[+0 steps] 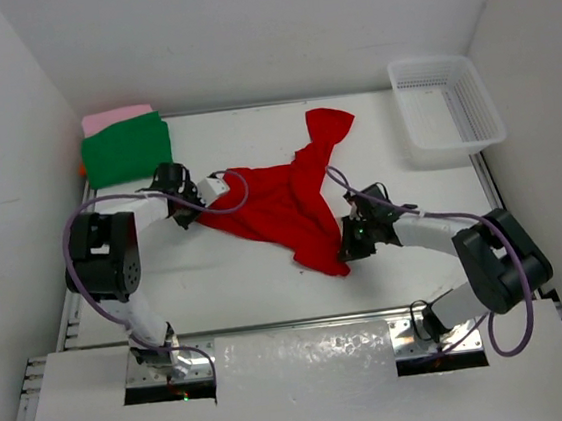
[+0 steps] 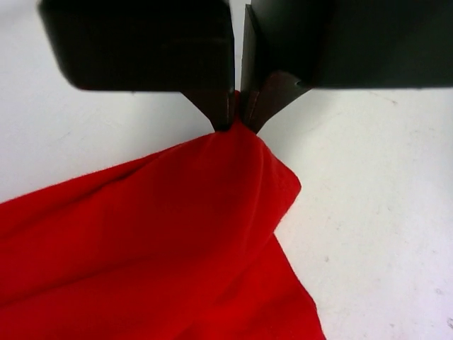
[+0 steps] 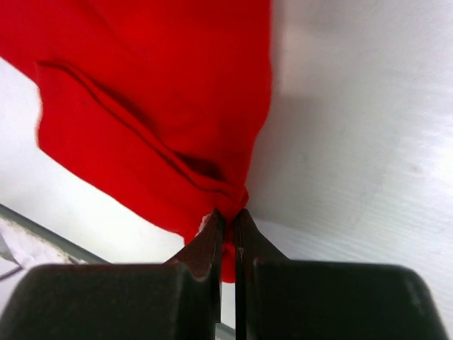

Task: Fold and stack the t-shirts
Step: Flatten out the tshirt

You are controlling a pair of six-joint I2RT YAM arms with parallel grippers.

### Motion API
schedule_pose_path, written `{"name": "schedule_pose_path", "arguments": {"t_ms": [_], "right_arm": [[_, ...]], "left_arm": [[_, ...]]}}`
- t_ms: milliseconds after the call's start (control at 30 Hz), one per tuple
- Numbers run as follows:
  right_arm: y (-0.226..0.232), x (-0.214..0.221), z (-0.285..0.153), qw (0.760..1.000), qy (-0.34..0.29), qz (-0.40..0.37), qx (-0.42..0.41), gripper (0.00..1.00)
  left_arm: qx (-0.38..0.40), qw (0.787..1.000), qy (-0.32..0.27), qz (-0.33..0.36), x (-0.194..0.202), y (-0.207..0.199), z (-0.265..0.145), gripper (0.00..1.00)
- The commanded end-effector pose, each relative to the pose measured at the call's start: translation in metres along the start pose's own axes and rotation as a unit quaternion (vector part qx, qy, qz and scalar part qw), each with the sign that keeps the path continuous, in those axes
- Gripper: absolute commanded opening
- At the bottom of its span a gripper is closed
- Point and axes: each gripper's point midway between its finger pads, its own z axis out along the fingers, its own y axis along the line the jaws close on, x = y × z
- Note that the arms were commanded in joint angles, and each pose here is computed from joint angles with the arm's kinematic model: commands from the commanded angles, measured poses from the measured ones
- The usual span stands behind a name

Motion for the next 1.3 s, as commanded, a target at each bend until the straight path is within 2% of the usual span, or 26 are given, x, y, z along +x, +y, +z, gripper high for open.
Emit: {"name": "schedule_pose_path", "arguments": {"t_ms": [0, 33, 67, 100, 133, 167, 200, 233, 267, 300, 400, 433, 467, 500, 533, 767, 800, 933, 1000, 1033, 1067, 1100, 1133, 1167, 1233, 1267], "right_arm": [[0.023, -0.087, -0.03, 0.994, -0.104, 0.006, -0.042, 0.0], [0.024, -0.113, -0.039, 0.99, -0.129, 0.01, -0.049, 0.0], [0.027, -0.143, -0.052, 0.987, -0.154, 0.001, -0.054, 0.0], [0.032, -0.206, -0.083, 0.978, -0.201, 0.002, -0.056, 0.0], [0.032, -0.239, -0.102, 0.972, -0.228, -0.02, -0.048, 0.0], [0.035, -0.275, -0.125, 0.965, -0.258, -0.032, -0.037, 0.0], [0.043, -0.338, -0.176, 0.948, -0.315, -0.043, -0.018, 0.0], [0.047, -0.367, -0.203, 0.937, -0.345, -0.057, -0.01, 0.0], [0.057, -0.392, -0.232, 0.925, -0.375, -0.065, -0.012, 0.0], [0.076, -0.43, -0.288, 0.896, -0.436, -0.081, -0.022, 0.0], [0.095, -0.459, -0.366, 0.842, -0.528, -0.097, -0.052, 0.0], [0.111, -0.449, -0.395, 0.823, -0.555, -0.106, -0.065, 0.0], [0.1, -0.447, -0.412, 0.808, -0.577, -0.103, -0.057, 0.0], [0.084, -0.448, -0.4, 0.802, -0.587, -0.102, -0.051, 0.0], [0.094, -0.432, -0.432, 0.778, -0.615, -0.118, -0.048, 0.0], [0.091, -0.39, -0.437, 0.781, -0.602, -0.166, -0.011, 0.0], [0.097, -0.376, -0.448, 0.774, -0.607, -0.18, -0.008, 0.0], [0.086, -0.335, -0.403, 0.804, -0.556, -0.21, -0.016, 0.0], [0.091, -0.29, -0.37, 0.813, -0.519, -0.259, -0.058, 0.0], [0.079, -0.268, -0.33, 0.831, -0.485, -0.261, -0.077, 0.0], [0.09, -0.241, -0.337, 0.818, -0.492, -0.282, -0.097, 0.0], [0.092, -0.22, -0.322, 0.825, -0.474, -0.282, -0.126, 0.0], [0.084, -0.187, -0.293, 0.84, -0.449, -0.268, -0.146, 0.0], [0.078, -0.173, -0.279, 0.847, -0.438, -0.262, -0.148, 0.0], [0.057, -0.135, -0.229, 0.88, -0.386, -0.219, -0.167, 0.0], [0.055, -0.122, -0.225, 0.882, -0.382, -0.218, -0.169, 0.0]], "left_arm": [[0.044, 0.997, -0.011, -0.062, -0.013, 0.0, -0.014, 0.0], [0.03, 0.996, -0.029, -0.073, -0.027, 0.014, -0.022, 0.0], [-0.008, 0.994, -0.072, -0.087, -0.062, 0.051, -0.044, 0.0], [-0.025, 0.99, -0.102, -0.092, -0.083, 0.071, -0.059, 0.0], [-0.068, 0.981, -0.15, -0.101, -0.124, 0.113, -0.092, 0.0], [-0.086, 0.975, -0.175, -0.107, -0.145, 0.132, -0.111, 0.0], [-0.106, 0.967, -0.204, -0.11, -0.167, 0.152, -0.135, 0.0], [-0.116, 0.961, -0.222, -0.12, -0.182, 0.166, -0.154, 0.0], [-0.158, 0.94, -0.276, -0.123, -0.219, 0.199, -0.204, 0.0], [-0.176, 0.93, -0.299, -0.123, -0.233, 0.211, -0.23, 0.0], [-0.225, 0.898, -0.364, -0.104, -0.265, 0.227, -0.303, 0.0], [-0.249, 0.882, -0.389, -0.092, -0.273, 0.226, -0.334, 0.0], [-0.253, 0.88, -0.393, -0.089, -0.272, 0.223, -0.337, 0.0], [-0.257, 0.875, -0.403, -0.08, -0.274, 0.22, -0.345, 0.0], [-0.257, 0.875, -0.404, -0.07, -0.272, 0.211, -0.353, 0.0], [-0.221, 0.911, -0.343, -0.05, -0.238, 0.174, -0.33, 0.0], [-0.215, 0.919, -0.327, -0.043, -0.228, 0.165, -0.323, 0.0], [-0.174, 0.947, -0.269, -0.024, -0.191, 0.127, -0.295, 0.0], [-0.155, 0.959, -0.234, -0.026, -0.169, 0.106, -0.286, 0.0], [-0.123, 0.97, -0.207, -0.025, -0.151, 0.088, -0.266, 0.0], [-0.077, 0.98, -0.181, -0.016, -0.135, 0.062, -0.253, 0.0], [-0.041, 0.988, -0.15, 0.025, -0.111, 0.036, -0.235, 0.02], [0.02, 0.993, -0.108, 0.047, -0.078, -0.001, -0.213, 0.21], [0.032, 0.994, -0.097, 0.043, -0.073, -0.008, -0.213, 0.27], [0.108, 0.992, -0.037, 0.059, -0.028, -0.052, -0.186, 0.31], [0.141, 0.988, -0.015, 0.063, -0.013, -0.069, -0.182, 0.31]]}}
